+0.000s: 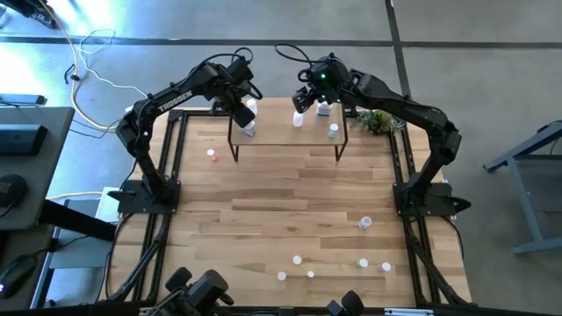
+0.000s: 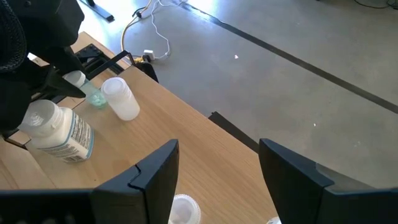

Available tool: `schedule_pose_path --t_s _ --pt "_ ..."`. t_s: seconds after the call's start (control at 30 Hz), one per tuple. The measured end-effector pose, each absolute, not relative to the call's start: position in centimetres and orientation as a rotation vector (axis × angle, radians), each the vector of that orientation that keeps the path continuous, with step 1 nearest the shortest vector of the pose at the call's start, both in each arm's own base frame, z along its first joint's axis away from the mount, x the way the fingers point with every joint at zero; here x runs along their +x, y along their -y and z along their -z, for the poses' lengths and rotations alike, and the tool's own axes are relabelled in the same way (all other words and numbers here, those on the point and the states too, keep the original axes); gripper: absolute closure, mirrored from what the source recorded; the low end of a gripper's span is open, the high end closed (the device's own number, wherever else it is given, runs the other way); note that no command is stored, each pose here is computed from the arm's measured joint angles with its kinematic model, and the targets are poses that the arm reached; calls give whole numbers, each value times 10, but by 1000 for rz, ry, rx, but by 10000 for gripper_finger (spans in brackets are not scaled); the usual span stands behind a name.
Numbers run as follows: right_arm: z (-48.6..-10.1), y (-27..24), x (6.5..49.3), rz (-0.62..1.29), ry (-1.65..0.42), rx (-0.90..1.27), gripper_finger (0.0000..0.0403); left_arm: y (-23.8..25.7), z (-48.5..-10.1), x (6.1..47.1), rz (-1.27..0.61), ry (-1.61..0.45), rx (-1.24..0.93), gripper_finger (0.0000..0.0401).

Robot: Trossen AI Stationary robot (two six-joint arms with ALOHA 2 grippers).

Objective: Pick and place medicine bottles onto shelf by color
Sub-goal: Put the left green transparent pill bottle on the shelf, then put the small white pill bottle on the shelf

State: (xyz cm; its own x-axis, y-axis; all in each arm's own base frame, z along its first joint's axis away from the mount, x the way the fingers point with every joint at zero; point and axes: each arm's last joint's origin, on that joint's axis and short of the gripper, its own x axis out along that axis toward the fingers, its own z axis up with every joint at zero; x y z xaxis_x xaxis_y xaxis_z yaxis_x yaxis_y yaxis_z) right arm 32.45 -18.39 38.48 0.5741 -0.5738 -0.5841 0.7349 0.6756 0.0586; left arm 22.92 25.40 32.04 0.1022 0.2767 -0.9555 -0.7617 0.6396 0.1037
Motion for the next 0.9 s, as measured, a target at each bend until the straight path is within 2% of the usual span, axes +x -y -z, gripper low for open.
schedule_pose_path --t_s 0.43,0.7,0.9 --pt "-385 184 324 781 -565 311 190 -255 -321 230 -817 -1238 -472 216" --pt "-384 184 324 782 -565 320 190 -254 -326 228 -817 -1241 -433 214" --pt "-383 182 325 733 -571 360 190 -255 -349 226 -835 -1196 -392 215"
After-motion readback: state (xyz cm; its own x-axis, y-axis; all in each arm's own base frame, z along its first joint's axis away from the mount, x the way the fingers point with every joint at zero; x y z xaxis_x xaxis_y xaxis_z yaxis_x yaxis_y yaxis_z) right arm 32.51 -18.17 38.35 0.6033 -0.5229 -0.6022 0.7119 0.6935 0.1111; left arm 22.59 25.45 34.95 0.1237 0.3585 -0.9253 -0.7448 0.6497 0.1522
